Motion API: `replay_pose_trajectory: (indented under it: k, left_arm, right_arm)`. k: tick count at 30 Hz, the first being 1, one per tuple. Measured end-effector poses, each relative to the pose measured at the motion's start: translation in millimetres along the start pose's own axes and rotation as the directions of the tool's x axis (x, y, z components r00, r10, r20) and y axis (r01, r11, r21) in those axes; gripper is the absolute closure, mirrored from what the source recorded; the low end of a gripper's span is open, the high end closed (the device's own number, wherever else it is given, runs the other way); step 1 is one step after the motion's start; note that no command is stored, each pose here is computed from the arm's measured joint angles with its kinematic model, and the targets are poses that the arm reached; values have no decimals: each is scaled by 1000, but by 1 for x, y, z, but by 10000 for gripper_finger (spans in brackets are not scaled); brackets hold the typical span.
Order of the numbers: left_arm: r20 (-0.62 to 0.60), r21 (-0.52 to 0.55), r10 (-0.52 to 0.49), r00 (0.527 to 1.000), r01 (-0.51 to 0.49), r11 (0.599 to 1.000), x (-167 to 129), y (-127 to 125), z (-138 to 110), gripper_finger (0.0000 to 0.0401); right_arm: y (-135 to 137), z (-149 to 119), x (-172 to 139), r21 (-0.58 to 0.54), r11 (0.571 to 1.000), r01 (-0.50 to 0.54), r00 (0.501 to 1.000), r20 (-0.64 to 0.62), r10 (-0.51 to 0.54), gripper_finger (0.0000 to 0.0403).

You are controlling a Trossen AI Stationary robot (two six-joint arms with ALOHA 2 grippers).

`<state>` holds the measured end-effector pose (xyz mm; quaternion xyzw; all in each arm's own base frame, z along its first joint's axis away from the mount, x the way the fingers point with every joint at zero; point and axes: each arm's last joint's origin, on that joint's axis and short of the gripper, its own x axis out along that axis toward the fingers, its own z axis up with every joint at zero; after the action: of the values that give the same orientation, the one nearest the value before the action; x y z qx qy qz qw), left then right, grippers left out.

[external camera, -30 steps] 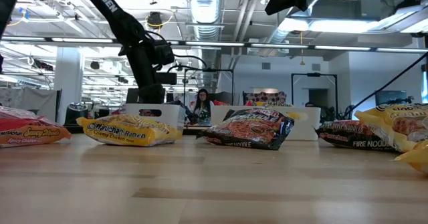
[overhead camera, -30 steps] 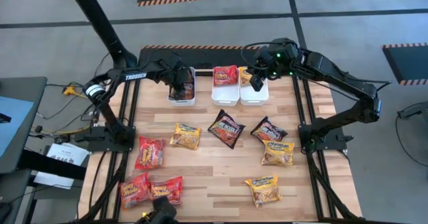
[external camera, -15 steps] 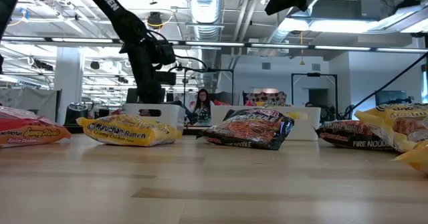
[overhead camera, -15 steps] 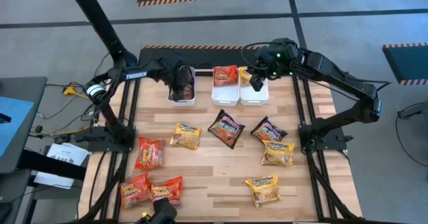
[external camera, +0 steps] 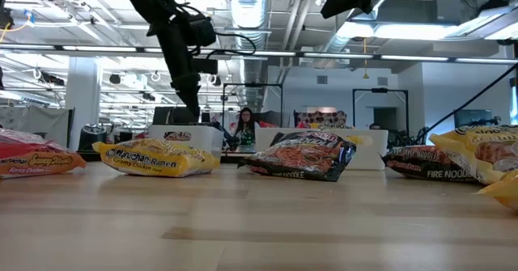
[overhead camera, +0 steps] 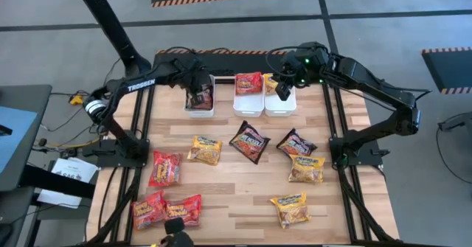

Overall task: Sort Maruchan noodles
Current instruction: Put the black noodle pack into the left white bin

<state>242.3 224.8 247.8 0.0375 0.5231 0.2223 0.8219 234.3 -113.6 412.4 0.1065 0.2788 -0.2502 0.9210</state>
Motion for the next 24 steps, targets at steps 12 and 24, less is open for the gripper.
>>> replay_pose_trajectory:
  k: [12,24]
  left_arm:
    - [45,-123,-195,980,199,972,-4,-7,-3,401]
    - [-89,-181,-345,934,326,928,33,-14,-16,401]
  right_arm:
    - [0,0,0,0,1000,0,1000,0,0,315]
    - [0,0,0,1,1000,-1,1000,0,1,315]
